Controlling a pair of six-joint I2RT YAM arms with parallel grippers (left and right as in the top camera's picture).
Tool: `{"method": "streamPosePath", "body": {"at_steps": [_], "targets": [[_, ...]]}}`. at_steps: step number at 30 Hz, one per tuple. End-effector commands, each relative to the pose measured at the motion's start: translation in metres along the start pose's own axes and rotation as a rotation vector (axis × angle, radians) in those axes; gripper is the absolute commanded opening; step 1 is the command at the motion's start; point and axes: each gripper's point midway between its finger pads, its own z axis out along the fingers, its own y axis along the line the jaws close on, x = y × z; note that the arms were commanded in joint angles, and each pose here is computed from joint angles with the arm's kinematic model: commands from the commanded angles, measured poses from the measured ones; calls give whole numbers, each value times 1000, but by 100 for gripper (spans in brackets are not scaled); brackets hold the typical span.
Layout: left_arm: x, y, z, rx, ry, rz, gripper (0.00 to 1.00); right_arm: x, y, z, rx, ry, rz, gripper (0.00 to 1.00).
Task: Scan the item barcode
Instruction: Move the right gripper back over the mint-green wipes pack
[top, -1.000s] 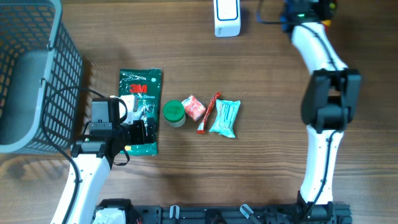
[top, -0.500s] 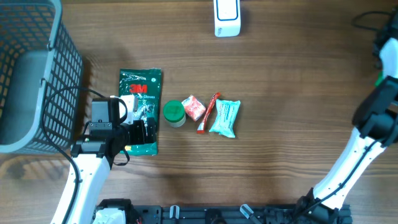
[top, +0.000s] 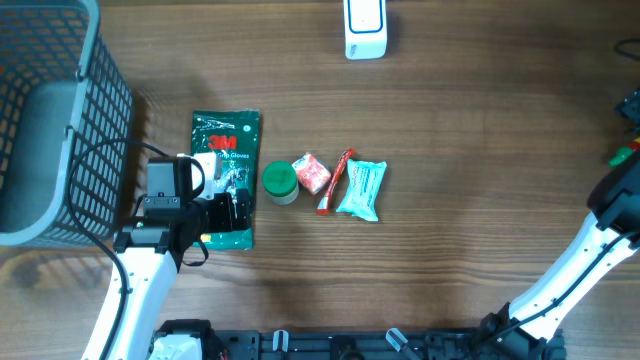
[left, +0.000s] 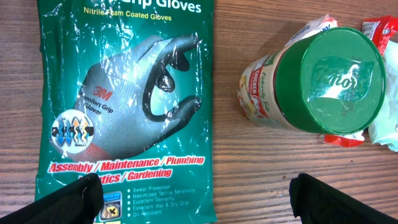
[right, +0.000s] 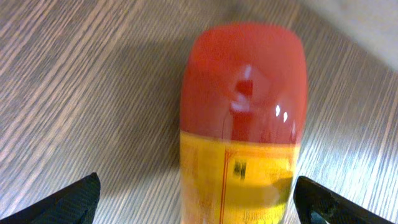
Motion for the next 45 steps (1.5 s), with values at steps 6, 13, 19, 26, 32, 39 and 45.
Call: {"method": "streamPosePath", "body": {"at_steps": [6,13,19,26,32,39,45], "targets": [[-1,3,0,-8,-2,-16,100,-49,18,-212,-382,-148,259,100],[-1,3,0,-9,-2,-16,100,57,96,-325,-514,-25,51,100],[-1,3,0,-8,-2,-16,100,196,123,-380,-445,164,-204,100],[-1,3,0,-9,-2,-16,100,307,123,-422,-422,229,-550,100],[-1,3,0,-9,-2,-16,100,379,129,-396,-336,153,-742,99],[-1,3,0,-9,-2,-16,100,450,160,-329,-427,109,-896,91],[-1,3,0,-9,-2,-16,100,467,175,-327,-527,126,-941,84]]}}
